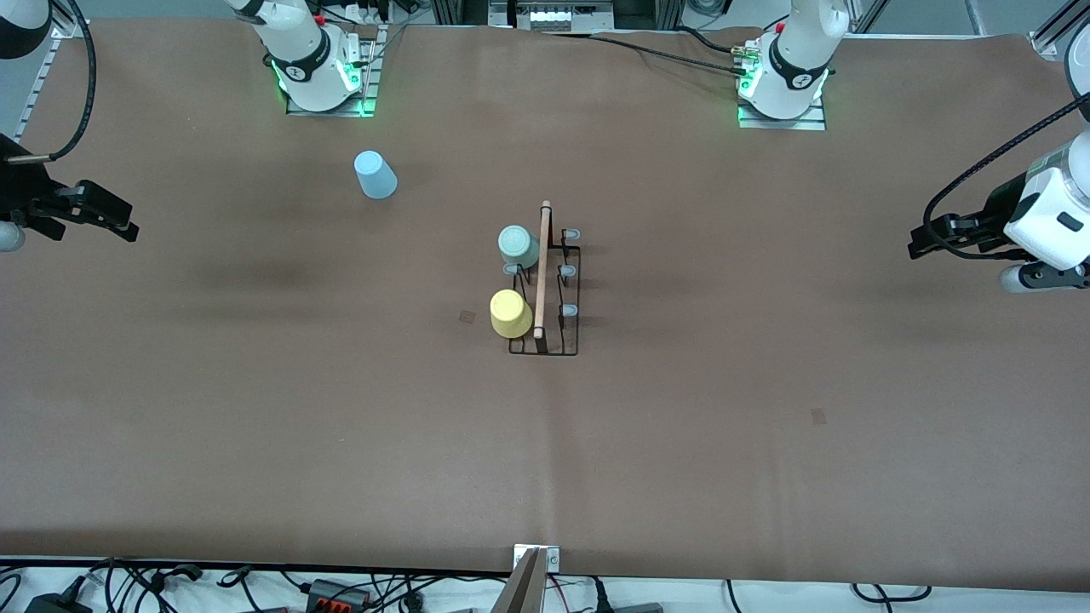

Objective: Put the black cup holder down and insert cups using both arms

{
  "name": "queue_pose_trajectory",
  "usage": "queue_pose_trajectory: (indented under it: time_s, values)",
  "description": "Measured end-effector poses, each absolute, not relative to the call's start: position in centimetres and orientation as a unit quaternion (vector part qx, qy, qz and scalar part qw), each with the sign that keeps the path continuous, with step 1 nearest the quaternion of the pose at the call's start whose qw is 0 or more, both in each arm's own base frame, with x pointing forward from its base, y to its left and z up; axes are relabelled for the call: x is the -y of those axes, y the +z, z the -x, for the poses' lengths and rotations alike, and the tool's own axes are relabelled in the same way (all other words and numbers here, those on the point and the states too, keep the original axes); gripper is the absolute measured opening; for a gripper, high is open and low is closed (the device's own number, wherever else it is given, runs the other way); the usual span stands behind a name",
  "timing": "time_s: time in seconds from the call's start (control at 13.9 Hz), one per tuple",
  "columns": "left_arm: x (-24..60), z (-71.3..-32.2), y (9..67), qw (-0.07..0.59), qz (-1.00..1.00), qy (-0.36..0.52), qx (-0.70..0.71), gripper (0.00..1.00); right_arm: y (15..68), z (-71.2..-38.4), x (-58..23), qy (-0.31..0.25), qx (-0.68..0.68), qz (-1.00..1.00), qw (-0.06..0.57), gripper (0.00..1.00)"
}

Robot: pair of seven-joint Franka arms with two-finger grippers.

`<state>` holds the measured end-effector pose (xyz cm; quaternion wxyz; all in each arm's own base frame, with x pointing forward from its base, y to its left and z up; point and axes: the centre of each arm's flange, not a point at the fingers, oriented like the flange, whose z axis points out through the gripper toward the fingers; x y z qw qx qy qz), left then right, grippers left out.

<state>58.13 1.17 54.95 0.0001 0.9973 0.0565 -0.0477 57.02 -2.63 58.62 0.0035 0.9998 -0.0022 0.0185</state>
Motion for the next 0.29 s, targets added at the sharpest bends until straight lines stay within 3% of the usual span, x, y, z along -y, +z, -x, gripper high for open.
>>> queue_pose_trajectory:
  time_s: [0.29]
  values:
    - [-1.17, -58.13, 54.95, 0.000, -0.997, -0.048, -0.056, 1.00, 58.59, -57.01, 2.21, 0.017, -0.001, -1.000, 0.003, 1.00]
